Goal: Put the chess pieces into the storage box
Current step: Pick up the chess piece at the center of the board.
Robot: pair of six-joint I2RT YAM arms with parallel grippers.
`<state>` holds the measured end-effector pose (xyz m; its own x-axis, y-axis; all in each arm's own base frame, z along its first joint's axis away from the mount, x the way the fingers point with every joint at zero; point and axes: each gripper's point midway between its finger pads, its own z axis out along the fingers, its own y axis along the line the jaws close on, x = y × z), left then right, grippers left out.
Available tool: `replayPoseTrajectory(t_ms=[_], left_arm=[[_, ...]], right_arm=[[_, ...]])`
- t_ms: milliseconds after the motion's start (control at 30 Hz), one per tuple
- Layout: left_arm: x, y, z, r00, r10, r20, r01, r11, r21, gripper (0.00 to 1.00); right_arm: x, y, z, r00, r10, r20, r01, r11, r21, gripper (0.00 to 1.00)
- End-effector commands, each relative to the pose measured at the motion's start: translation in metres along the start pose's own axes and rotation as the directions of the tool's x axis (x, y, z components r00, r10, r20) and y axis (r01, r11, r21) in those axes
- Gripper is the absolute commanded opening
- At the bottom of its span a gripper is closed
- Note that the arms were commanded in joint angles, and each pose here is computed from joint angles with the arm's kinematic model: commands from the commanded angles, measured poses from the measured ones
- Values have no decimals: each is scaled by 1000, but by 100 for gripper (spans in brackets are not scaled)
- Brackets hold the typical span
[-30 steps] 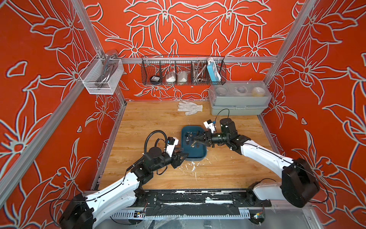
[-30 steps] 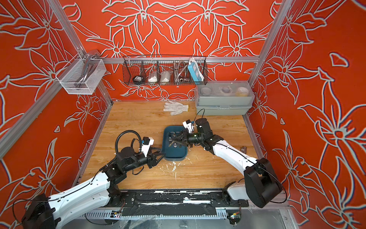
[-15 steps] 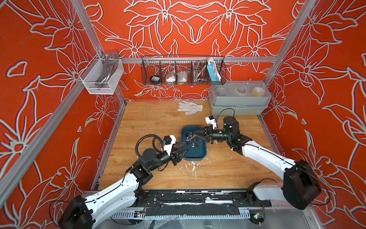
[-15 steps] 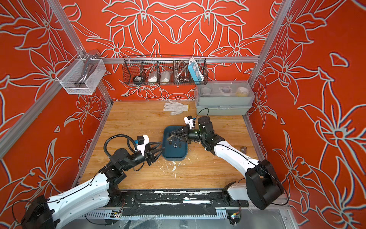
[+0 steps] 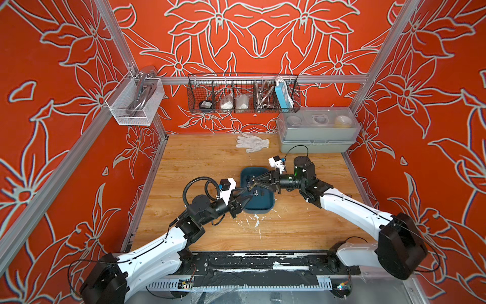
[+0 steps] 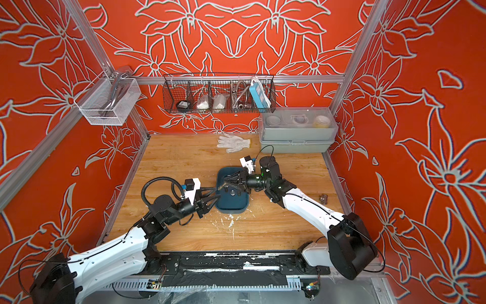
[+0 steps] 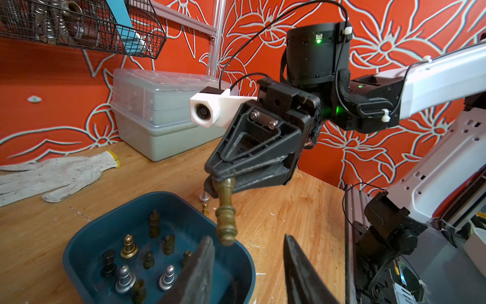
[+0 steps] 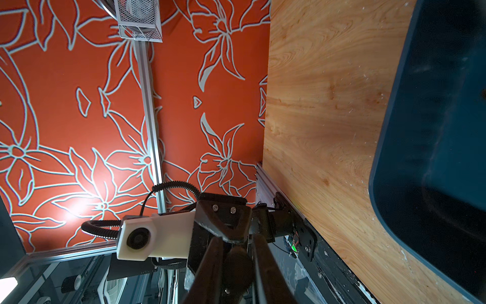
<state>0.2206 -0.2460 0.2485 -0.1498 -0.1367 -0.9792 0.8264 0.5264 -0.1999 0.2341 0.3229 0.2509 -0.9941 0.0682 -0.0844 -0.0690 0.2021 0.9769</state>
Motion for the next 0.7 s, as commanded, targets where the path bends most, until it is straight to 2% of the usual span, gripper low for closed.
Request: replayPoseTrajectory(t_ms=[0,200,333,567,667], left_arm=[[-22,-3,2,997,43,64,-44,999,7,40],[-17,-1,4,998,43,48,-43,999,5,29],[-17,-1,5,998,44,48,-45,999,7,28],[-18,1,5,998,52,47,-52,999,-6,16],[-18,1,5,998,52,42,-51,999,-7,15]], right_arm=[[4,11,4,999,-34,-11,33,999,-25,14],[6,13,7,999,-31,-16,31,999,-31,14],[5,12,9,999,-25,-19,25,999,-35,14],[5,11,10,1000,-26,-18,25,999,-31,14],[5,7,11,1000,-19,-20,19,999,-26,14]])
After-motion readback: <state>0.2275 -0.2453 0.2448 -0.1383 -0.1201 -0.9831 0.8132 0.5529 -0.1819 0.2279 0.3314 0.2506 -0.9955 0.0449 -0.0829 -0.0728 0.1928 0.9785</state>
